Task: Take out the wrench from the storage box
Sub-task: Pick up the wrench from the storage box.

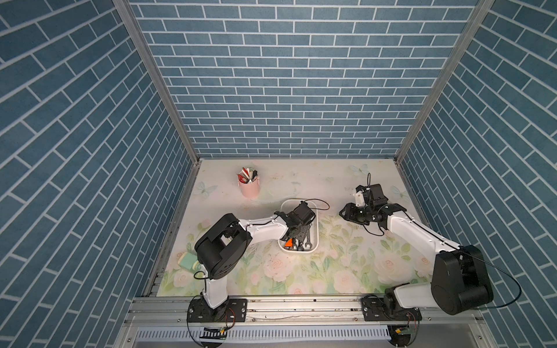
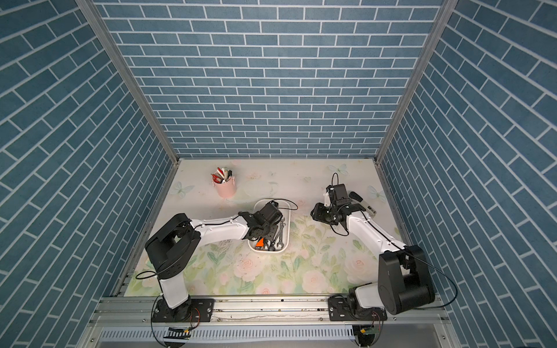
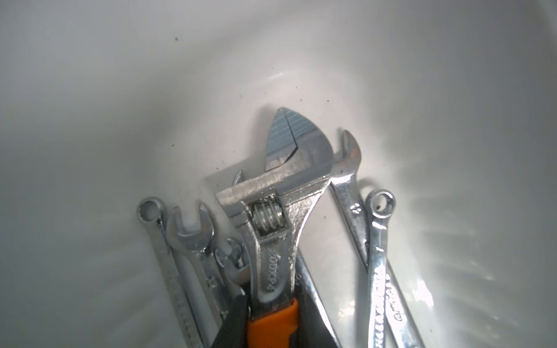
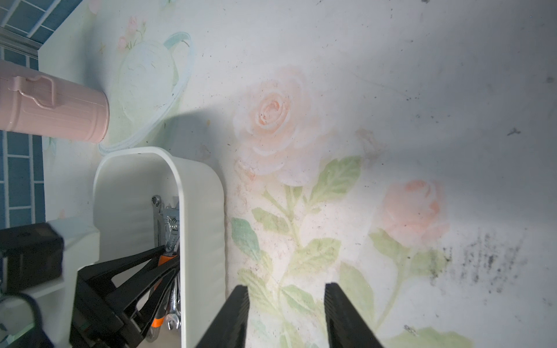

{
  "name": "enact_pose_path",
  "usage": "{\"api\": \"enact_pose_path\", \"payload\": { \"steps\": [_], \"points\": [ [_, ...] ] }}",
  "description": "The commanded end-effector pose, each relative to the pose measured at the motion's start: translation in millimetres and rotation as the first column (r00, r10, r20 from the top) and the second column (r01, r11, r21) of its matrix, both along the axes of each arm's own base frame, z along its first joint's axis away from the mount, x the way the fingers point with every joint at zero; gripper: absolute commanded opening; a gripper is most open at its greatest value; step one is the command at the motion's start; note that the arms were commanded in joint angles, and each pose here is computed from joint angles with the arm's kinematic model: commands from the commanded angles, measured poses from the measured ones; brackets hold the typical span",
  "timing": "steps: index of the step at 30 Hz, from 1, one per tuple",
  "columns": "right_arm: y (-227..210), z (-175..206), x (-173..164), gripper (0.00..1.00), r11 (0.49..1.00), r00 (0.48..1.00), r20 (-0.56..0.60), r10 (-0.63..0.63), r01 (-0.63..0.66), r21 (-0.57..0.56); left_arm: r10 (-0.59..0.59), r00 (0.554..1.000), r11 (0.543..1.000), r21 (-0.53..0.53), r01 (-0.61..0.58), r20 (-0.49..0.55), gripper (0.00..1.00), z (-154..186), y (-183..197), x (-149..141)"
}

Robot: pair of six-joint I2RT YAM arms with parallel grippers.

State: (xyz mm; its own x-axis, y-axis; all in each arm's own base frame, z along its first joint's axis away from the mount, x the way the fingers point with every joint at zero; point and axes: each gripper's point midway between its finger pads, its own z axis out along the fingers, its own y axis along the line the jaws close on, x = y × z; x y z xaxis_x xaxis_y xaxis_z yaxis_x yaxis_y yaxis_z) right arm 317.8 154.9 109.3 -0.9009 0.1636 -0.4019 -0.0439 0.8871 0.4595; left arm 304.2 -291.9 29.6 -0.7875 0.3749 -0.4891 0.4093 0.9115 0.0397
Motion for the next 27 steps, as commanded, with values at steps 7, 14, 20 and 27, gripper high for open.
{"api": "enact_pose_path", "payload": {
  "steps": [7,14,20,27],
  "points": [
    [1.5,14.0,-4.7,0.44,1.000,1.000,0.021,0.021,-0.021,-0.002,0.018,0.998,0.999,-0.040,-0.015,0.065,0.18,40.7,-6.4,9.1],
    [6.7,30.5,-3.6,0.44,1.000,0.999,0.046,0.028,-0.028,-0.002,0.065,0.987,0.994,-0.099,-0.050,0.150,0.17,93.8,-5.6,20.8],
    [14.2,56.9,-1.8,0.44,0.999,0.994,0.109,0.019,-0.015,-0.030,0.162,0.964,0.981,-0.138,-0.134,0.213,0.14,133.7,21.8,27.7],
    [38.4,73.3,-4.0,0.44,0.999,0.990,0.133,0.047,-0.043,-0.033,0.300,0.927,0.948,-0.176,-0.264,0.224,0.14,138.7,80.7,36.8]
  ]
}}
